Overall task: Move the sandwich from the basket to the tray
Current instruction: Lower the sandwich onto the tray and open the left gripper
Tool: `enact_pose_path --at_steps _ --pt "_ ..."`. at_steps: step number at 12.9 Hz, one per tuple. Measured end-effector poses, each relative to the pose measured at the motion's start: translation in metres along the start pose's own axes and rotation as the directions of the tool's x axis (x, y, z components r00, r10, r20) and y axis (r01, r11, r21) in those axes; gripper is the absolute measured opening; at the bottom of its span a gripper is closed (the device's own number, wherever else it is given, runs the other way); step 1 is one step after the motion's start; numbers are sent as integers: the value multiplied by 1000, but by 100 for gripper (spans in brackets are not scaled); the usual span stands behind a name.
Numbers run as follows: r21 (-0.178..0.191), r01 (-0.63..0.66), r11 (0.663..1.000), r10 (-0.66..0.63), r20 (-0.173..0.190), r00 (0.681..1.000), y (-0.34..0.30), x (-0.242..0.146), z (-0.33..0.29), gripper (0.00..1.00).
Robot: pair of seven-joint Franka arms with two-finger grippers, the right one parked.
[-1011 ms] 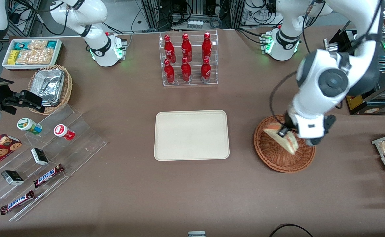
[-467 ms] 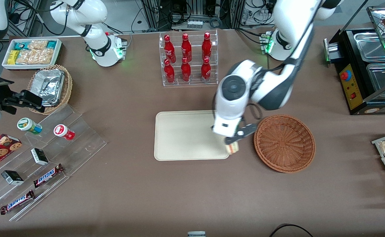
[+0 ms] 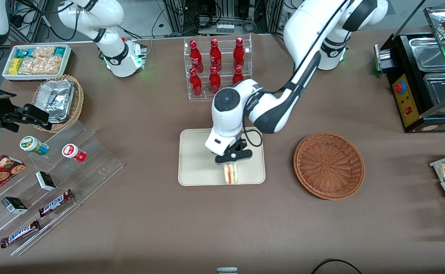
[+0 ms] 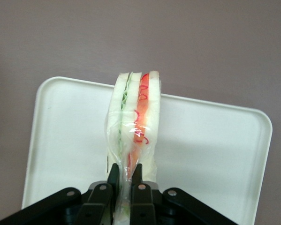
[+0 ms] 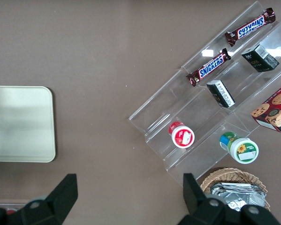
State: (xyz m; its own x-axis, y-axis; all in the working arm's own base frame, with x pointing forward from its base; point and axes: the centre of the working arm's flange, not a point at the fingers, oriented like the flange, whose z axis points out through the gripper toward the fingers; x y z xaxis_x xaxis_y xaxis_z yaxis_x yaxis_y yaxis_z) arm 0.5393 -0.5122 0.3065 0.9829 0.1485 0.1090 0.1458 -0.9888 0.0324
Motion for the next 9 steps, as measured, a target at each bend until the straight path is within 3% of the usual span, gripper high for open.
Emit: enact_pose_path --at_steps 3,9 --pt "7 -66 998 66 13 998 7 -11 14 13" --pt "21 -80 997 79 19 997 10 -17 14 14"
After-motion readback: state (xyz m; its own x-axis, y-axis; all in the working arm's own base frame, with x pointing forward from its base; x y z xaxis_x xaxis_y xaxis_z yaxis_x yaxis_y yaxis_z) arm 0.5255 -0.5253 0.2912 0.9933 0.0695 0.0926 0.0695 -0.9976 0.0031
